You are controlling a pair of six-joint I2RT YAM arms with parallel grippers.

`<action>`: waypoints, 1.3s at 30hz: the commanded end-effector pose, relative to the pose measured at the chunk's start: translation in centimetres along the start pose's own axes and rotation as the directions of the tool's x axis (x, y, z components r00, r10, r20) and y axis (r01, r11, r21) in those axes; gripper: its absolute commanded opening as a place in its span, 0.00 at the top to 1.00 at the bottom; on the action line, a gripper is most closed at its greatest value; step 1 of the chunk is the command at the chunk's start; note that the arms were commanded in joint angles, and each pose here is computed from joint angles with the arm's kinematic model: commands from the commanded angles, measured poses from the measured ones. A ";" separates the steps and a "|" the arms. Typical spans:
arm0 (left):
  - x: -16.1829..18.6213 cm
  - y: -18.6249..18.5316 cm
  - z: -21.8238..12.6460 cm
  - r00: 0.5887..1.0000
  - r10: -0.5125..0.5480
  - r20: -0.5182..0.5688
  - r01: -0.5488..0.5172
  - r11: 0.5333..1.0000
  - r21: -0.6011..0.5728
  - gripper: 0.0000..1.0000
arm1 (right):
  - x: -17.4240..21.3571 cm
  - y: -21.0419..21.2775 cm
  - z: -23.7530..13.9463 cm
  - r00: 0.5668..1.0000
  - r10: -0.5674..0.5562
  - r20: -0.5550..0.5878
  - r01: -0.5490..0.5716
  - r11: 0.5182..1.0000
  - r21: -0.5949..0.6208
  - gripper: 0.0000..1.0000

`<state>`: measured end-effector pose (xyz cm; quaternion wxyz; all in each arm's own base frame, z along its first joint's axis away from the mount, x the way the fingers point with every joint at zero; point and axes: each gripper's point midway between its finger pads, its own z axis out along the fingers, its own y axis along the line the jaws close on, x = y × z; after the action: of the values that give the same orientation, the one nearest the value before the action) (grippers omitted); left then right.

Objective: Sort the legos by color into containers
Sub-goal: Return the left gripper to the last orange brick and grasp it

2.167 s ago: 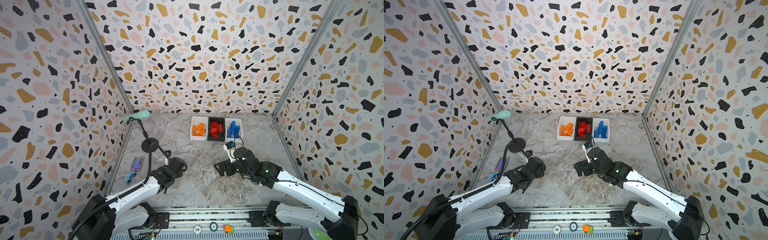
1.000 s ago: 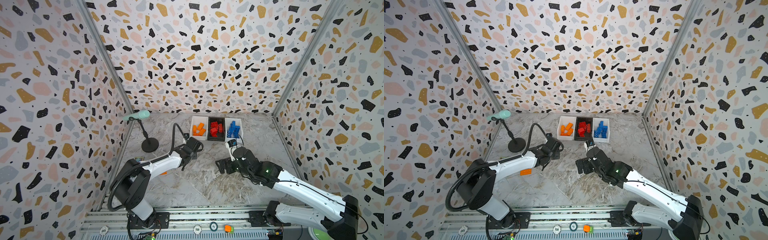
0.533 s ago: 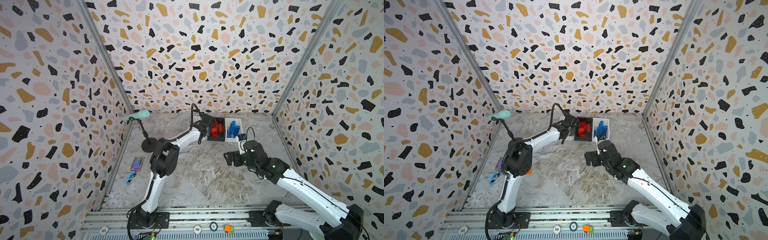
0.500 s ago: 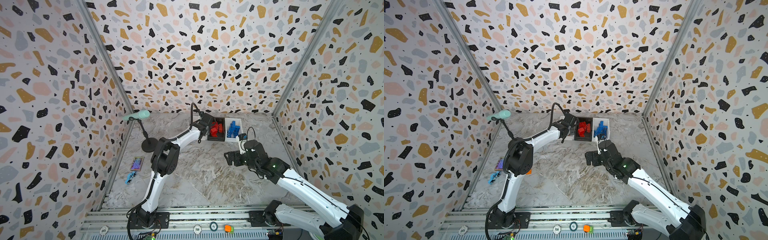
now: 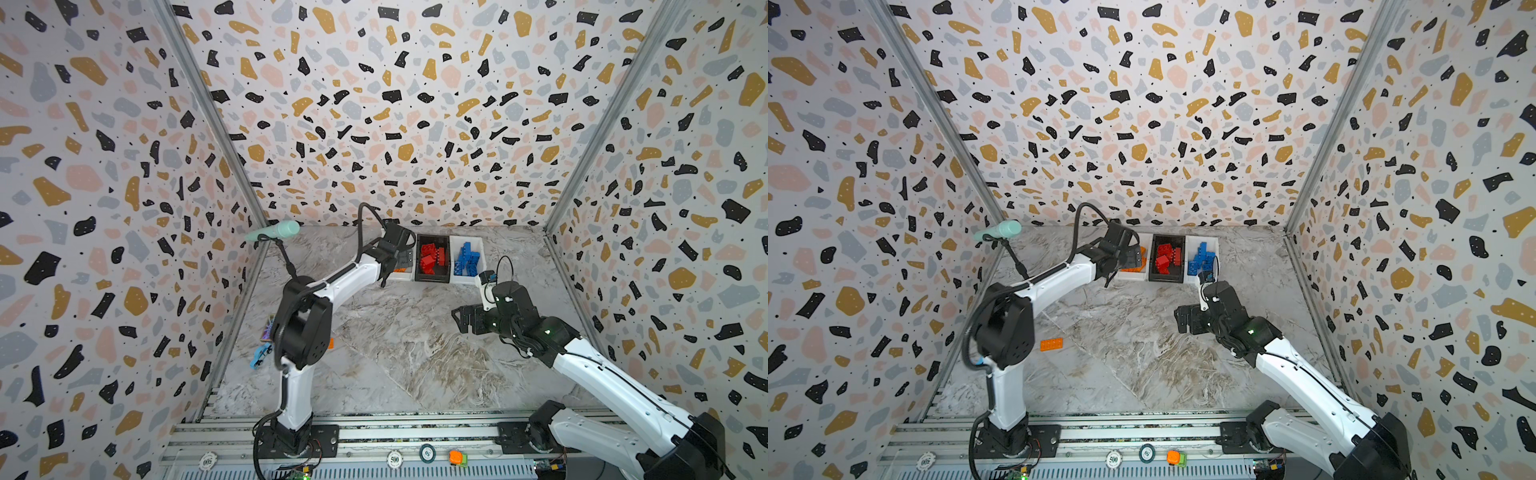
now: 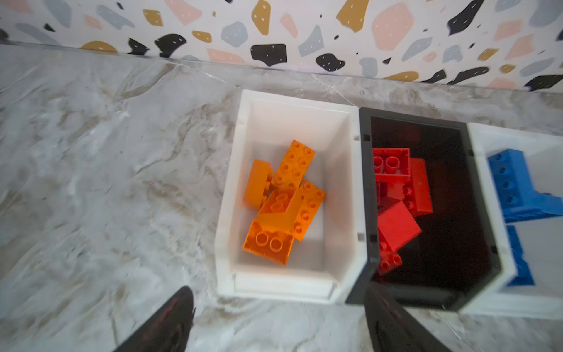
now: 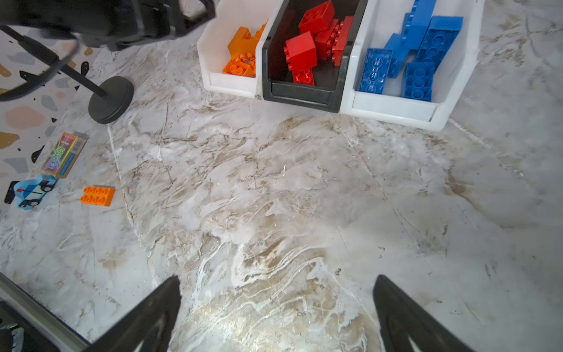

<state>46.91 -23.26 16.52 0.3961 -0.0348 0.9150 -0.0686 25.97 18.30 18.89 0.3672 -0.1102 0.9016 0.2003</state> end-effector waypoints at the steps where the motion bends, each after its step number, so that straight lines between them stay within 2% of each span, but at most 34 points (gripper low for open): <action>1: 1.7 4.3 -4.3 0.974 -0.201 0.102 0.208 0.976 -0.064 0.12 | -0.6 1.2 -0.3 0.999 -0.011 0.035 0.014 0.997 -0.069 0.01; 4: 6.7 9.3 -7.8 0.931 -0.332 0.153 0.354 0.924 -0.147 0.14 | -0.5 1.9 -0.1 0.999 -0.021 0.033 0.025 0.994 -0.107 0.01; 8: 13.4 14.1 -10.3 0.862 -0.485 0.151 0.507 0.840 -0.196 0.15 | -0.3 2.6 0.0 0.999 -0.040 0.028 0.044 0.989 -0.144 0.01; 12: 17.3 17.6 -12.0 0.802 -0.570 0.179 0.598 0.769 -0.228 0.15 | 0.0 3.0 0.1 0.998 -0.050 0.027 0.054 0.985 -0.164 0.01; 17: 18.6 19.8 -13.0 0.751 -0.617 0.237 0.661 0.697 -0.280 0.17 | 0.5 3.0 0.0 0.998 -0.051 0.028 0.055 0.984 -0.172 0.01; 22: 19.1 20.6 -11.7 0.721 -0.659 0.215 0.688 0.644 -0.335 0.18 | 0.8 2.4 -0.3 0.998 -0.044 0.040 0.050 0.987 -0.150 0.01; 27: 20.6 21.0 -9.6 0.635 -0.755 0.167 0.752 0.553 -0.360 0.22 | 1.2 1.7 -0.3 0.998 -0.052 0.038 0.056 0.991 -0.120 0.01; 34: 20.2 20.4 -8.2 0.595 -0.792 0.138 0.773 0.516 -0.368 0.21 | 1.7 0.4 -0.2 0.998 -0.049 0.041 0.052 0.995 -0.084 0.01; 39: 21.8 21.4 -7.3 0.548 -0.828 0.118 0.784 0.459 -0.419 0.20 | 1.8 -0.2 -0.1 0.998 -0.035 0.043 0.038 0.996 -0.076 0.01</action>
<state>26.35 -3.96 3.02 0.2700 -0.5250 0.8061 -0.0411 24.55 18.43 16.95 0.3716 -0.1371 0.8882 0.2328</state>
